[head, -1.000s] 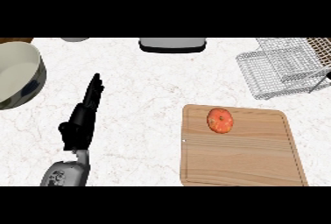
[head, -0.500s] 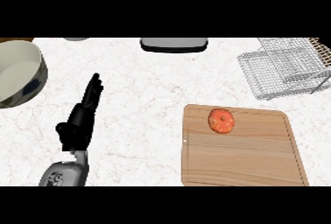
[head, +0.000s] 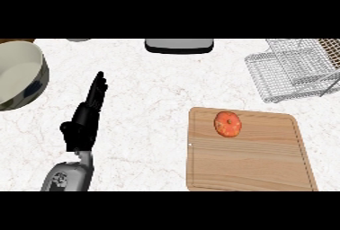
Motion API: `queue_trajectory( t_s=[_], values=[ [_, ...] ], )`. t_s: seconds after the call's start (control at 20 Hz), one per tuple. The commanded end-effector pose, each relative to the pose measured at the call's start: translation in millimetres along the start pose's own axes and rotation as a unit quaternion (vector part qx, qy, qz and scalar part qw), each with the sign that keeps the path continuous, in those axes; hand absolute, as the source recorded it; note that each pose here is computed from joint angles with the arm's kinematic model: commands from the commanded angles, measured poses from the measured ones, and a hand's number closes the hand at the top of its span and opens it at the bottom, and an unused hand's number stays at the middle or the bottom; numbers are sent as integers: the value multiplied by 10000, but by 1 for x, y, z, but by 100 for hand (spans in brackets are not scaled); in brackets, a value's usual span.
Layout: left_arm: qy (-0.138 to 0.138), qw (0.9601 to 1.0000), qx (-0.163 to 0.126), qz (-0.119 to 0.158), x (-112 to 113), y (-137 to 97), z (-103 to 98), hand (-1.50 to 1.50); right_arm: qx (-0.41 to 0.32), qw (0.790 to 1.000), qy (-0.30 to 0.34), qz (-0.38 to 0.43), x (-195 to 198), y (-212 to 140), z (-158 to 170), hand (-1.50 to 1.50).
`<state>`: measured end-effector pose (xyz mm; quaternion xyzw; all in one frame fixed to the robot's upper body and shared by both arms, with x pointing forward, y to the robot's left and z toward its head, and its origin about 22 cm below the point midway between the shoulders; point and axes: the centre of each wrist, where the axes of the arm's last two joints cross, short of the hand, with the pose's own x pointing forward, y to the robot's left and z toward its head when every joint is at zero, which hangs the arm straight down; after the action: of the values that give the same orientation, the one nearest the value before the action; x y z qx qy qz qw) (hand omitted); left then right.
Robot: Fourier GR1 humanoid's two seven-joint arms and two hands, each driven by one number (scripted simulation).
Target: Pick the croissant from the cutting board and place it in the tiered basket
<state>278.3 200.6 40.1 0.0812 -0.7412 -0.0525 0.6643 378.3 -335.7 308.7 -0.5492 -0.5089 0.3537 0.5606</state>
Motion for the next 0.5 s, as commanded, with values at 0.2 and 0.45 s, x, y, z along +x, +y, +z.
queue_trajectory(
  t_s=[0.2, 0.45],
  values=[
    [84, 9999, 53, 52, -6, -10, 1, 0, 243, 9879, 729, -1345, -36, 36, -27, -150],
    [73, 10000, 47, -27, -8, 5, 5, 0, 423, 9817, 507, -1788, -52, 49, -31, -150]
  ],
)
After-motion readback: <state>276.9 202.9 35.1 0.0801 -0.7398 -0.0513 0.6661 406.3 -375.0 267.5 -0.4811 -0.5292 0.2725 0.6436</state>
